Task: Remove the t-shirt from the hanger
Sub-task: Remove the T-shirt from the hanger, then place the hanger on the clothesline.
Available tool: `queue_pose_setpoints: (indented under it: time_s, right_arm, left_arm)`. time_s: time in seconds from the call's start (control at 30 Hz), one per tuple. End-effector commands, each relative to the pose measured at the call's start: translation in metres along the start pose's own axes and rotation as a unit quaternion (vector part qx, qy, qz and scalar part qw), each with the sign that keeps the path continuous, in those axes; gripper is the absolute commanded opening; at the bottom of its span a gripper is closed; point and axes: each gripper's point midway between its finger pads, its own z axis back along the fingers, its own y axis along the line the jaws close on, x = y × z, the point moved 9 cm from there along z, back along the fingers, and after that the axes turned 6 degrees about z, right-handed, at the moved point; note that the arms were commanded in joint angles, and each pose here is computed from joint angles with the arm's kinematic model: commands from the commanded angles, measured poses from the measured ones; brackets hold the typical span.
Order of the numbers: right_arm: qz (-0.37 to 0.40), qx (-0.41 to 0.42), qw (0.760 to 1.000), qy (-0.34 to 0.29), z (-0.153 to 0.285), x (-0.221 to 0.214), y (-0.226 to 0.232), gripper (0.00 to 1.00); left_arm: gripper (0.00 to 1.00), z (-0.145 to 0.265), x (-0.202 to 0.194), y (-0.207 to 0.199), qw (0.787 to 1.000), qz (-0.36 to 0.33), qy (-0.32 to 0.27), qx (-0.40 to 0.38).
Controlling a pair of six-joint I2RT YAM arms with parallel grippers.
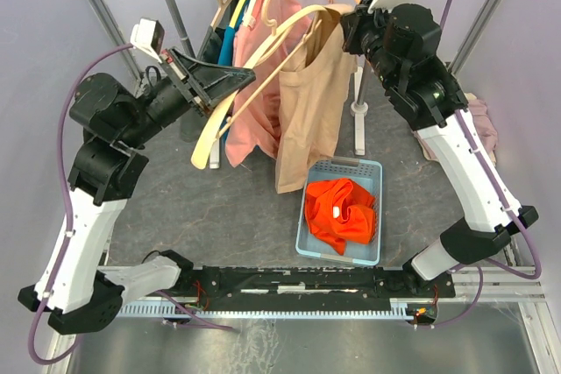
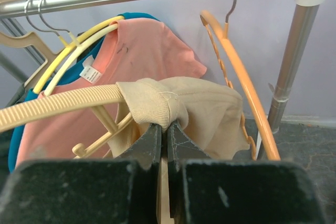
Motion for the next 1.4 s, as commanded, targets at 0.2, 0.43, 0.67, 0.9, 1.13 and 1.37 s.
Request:
queue_pose_setpoints:
  time_s: [0.2, 0.43, 0.67, 0.9, 1.13, 1.37]
  right_arm:
    - [0.003, 0.001, 0.997, -0.081, 0.007, 0.038, -0.005, 0.01]
    - [0.003, 0.013, 0.996, -0.084, 0.008, 0.04, -0.007, 0.01]
    - [0.0, 0.079, 0.987, -0.138, 0.032, 0.071, -0.001, 0.01]
    - [0.0, 0.136, 0.976, -0.172, 0.065, 0.101, 0.001, 0.01]
    - [0.006, 0.178, 0.962, -0.207, 0.092, 0.123, 0.001, 0.01]
    - [0.004, 0.2, 0.949, -0.245, 0.121, 0.143, -0.003, 0.01]
  left_arm:
    - [0.03, 0.033, 0.007, -0.04, 0.99, -0.01, -0.108, -0.093]
    - [0.03, 0.031, 0.009, -0.043, 0.988, -0.019, -0.113, -0.105]
    - [0.03, 0.004, 0.02, -0.023, 0.989, -0.026, -0.123, -0.078]
    - [0.03, -0.031, 0.031, 0.002, 0.992, -0.019, -0.112, -0.052]
    - [0.03, -0.055, 0.044, 0.026, 0.988, -0.028, -0.148, -0.035]
    - [0.03, -0.088, 0.058, 0.047, 0.985, -0.043, -0.165, -0.03]
